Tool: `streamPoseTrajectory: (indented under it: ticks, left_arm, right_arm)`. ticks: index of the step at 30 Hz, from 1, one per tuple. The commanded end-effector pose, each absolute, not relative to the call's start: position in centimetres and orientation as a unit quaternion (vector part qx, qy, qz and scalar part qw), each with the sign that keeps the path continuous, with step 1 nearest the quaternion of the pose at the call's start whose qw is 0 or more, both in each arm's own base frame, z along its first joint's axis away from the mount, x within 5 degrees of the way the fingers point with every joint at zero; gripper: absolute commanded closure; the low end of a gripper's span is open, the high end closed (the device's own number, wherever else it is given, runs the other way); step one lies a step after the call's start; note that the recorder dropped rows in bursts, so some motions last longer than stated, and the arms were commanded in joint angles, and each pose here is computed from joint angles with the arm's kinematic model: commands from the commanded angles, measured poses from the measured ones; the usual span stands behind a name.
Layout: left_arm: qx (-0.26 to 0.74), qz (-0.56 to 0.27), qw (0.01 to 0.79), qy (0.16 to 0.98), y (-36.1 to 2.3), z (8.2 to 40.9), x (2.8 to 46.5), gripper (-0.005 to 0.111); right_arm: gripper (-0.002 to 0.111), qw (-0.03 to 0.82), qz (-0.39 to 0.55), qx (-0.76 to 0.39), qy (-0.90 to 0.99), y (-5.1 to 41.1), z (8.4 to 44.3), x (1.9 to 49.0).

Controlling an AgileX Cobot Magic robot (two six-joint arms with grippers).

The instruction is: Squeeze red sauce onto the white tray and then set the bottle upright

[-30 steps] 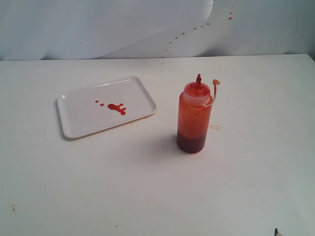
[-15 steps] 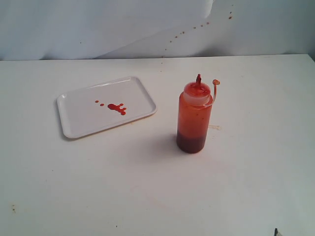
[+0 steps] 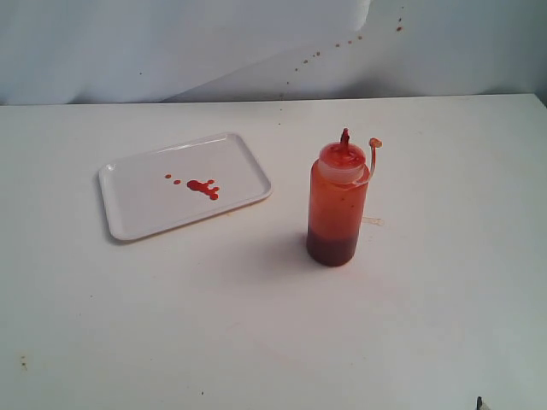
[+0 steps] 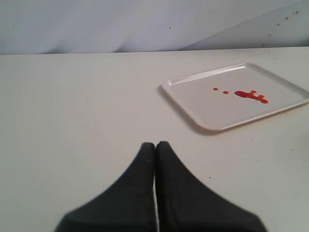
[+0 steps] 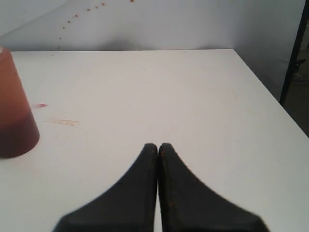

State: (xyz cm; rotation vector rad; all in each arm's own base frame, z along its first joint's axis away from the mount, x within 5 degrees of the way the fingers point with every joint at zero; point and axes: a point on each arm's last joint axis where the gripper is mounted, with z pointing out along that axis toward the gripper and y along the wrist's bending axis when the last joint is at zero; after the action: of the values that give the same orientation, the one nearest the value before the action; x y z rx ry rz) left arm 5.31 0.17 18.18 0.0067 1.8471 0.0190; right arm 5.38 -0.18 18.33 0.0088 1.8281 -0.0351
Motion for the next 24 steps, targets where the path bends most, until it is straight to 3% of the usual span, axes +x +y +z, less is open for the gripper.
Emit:
streamPoseTrajectory:
  ticks: [1,24]
  left_arm:
    - [0.005,0.006,0.608,0.794,0.13,18.16,5.33,0.107]
    - [0.005,0.006,0.608,0.794,0.13,18.16,5.33,0.107]
  right_arm:
    - [0.108,0.611,0.001,-0.005,0.792,0.03,18.22,5.35]
    - [0.108,0.612,-0.002,-0.007,0.791,0.02,18.24,5.35]
